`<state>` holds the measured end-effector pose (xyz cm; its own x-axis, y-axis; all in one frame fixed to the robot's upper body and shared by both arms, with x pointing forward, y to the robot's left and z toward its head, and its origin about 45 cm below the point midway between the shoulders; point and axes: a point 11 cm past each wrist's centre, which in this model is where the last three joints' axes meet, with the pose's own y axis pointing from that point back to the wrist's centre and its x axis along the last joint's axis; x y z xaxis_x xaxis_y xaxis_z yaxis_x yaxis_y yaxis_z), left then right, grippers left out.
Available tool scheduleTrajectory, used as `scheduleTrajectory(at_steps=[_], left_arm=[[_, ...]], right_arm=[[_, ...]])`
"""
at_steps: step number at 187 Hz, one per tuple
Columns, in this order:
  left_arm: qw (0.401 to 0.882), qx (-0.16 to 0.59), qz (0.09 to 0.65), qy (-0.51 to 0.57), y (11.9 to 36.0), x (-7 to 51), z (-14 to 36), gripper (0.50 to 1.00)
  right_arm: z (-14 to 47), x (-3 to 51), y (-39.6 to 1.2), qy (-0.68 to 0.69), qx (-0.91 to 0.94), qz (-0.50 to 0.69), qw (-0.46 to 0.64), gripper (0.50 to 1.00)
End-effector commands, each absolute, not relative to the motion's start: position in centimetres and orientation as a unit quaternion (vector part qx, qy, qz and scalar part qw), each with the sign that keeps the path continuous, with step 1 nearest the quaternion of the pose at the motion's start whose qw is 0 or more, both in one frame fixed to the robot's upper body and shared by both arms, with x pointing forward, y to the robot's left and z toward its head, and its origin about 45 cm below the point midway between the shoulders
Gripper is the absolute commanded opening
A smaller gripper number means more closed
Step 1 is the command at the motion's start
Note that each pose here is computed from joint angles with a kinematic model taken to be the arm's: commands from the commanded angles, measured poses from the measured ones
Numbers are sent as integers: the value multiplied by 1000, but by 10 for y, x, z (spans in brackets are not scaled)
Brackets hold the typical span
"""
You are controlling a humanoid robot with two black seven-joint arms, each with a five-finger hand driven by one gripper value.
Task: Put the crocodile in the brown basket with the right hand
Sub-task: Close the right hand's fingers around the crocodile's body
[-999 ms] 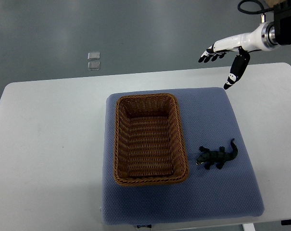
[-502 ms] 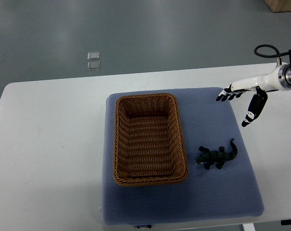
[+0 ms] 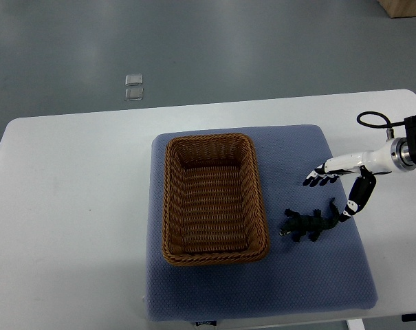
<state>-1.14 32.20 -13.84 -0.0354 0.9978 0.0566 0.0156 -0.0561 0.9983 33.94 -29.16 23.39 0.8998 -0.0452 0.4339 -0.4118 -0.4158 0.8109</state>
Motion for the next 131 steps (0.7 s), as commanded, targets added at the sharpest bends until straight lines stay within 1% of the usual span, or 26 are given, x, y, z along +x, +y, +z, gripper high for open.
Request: scheduleTrajectory(at_steps=[1, 61, 131], left_arm=[[473, 508, 519, 498, 322, -12, -138, 1000], [472, 508, 519, 499, 322, -12, -138, 1000], [472, 508, 519, 499, 322, -12, -138, 1000]], right_arm=[[230, 337, -286, -151, 834, 169, 502, 928], [211, 322, -278, -163, 852, 144, 476, 928], [200, 319, -275, -188, 856, 141, 461, 928]])
